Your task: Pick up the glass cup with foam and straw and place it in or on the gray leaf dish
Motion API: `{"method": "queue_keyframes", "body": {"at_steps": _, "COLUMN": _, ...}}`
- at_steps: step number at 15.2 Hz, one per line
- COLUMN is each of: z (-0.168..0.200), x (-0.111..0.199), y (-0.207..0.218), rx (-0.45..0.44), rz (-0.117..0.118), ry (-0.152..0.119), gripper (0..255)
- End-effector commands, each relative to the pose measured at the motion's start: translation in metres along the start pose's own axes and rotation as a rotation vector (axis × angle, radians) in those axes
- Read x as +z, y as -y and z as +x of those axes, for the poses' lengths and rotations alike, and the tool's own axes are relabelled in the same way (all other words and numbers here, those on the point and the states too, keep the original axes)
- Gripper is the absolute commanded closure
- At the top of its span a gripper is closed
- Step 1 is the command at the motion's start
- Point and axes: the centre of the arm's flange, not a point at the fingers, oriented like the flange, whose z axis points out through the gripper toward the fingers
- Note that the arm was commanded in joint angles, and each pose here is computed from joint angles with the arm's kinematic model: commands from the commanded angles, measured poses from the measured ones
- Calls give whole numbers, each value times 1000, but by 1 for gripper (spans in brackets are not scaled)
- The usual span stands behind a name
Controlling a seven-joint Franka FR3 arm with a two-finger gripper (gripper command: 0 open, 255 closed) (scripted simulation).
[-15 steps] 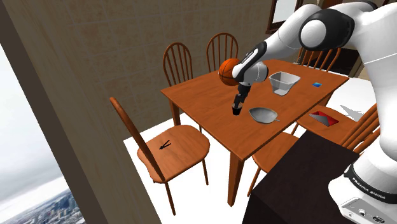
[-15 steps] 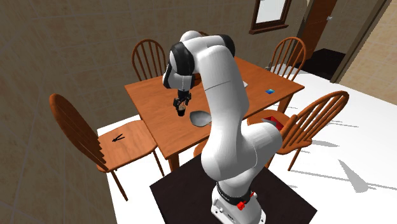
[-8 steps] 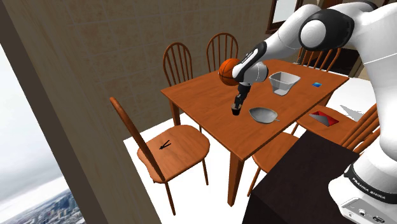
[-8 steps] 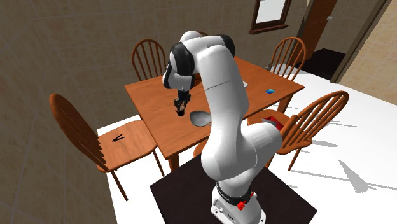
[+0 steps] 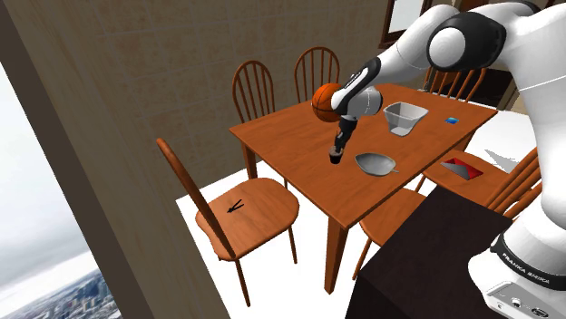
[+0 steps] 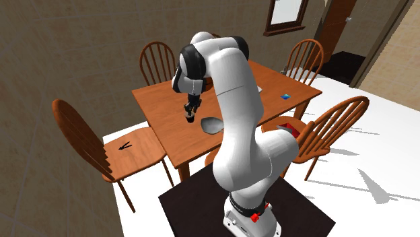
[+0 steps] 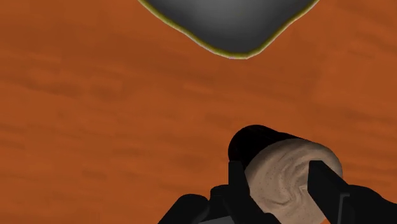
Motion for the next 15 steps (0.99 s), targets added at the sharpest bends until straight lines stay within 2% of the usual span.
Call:
{"method": "queue_keyframes", "body": {"at_steps": 1, "z": -4, "x": 7, "y": 2, "rx": 1, "rz": 5, "ry": 11, "gripper": 255}}
{"method": "queue_keyframes", "body": {"at_steps": 8, "z": 1, "x": -30, "y": 6, "rx": 1, "rz": 5, "ry": 11, "gripper": 255}}
{"method": "queue_keyframes", "body": {"at_steps": 9, "z": -1, "x": -25, "y": 4, "rx": 1, "rz": 4, "ry": 10, "gripper": 255}}
{"method": "queue_keyframes", "body": {"at_steps": 10, "z": -1, "x": -25, "y": 4, "rx": 1, "rz": 4, "ry": 10, "gripper": 0}}
{"method": "queue_keyframes", "body": {"at_steps": 12, "z": 16, "x": -18, "y": 37, "rx": -174, "rz": -117, "ry": -12, "gripper": 0}}
{"method": "queue_keyframes", "body": {"at_steps": 13, "z": 21, "x": -13, "y": 50, "rx": -244, "rz": -165, "ry": -21, "gripper": 0}}
{"method": "queue_keyframes", "body": {"at_steps": 15, "z": 21, "x": -3, "y": 48, "rx": -244, "rz": -165, "ry": -21, "gripper": 0}}
